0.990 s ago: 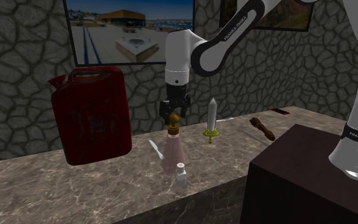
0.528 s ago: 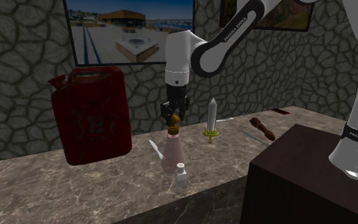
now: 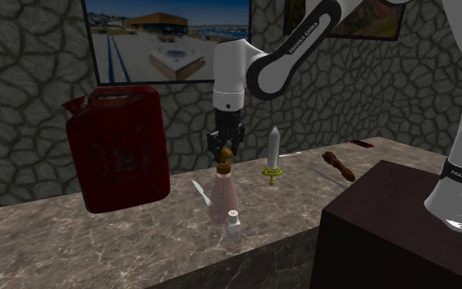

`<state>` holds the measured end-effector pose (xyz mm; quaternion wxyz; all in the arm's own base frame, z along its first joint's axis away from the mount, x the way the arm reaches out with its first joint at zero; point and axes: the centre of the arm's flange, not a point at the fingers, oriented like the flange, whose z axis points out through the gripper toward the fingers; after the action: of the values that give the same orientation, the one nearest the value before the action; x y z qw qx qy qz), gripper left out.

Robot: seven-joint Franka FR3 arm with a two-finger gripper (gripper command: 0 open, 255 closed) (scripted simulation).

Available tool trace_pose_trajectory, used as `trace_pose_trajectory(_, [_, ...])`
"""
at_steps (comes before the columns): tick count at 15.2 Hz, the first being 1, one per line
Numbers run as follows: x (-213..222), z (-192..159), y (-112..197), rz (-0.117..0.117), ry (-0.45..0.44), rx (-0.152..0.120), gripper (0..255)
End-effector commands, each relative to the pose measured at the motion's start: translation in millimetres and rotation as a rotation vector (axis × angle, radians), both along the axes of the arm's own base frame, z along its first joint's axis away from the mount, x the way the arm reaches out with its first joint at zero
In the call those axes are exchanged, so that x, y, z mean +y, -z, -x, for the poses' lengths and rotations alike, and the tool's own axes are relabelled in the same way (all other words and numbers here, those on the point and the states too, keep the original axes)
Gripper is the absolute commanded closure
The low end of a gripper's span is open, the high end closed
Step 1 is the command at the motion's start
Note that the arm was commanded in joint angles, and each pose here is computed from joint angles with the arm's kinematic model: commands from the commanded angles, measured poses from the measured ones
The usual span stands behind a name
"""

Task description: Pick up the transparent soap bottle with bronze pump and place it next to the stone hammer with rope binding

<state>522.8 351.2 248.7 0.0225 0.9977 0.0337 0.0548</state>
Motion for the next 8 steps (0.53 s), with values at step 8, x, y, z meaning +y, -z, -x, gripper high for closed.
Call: trace_pose_trajectory(8, [-0.2,0.0,-36.7,0.000,0.000,0.000,255])
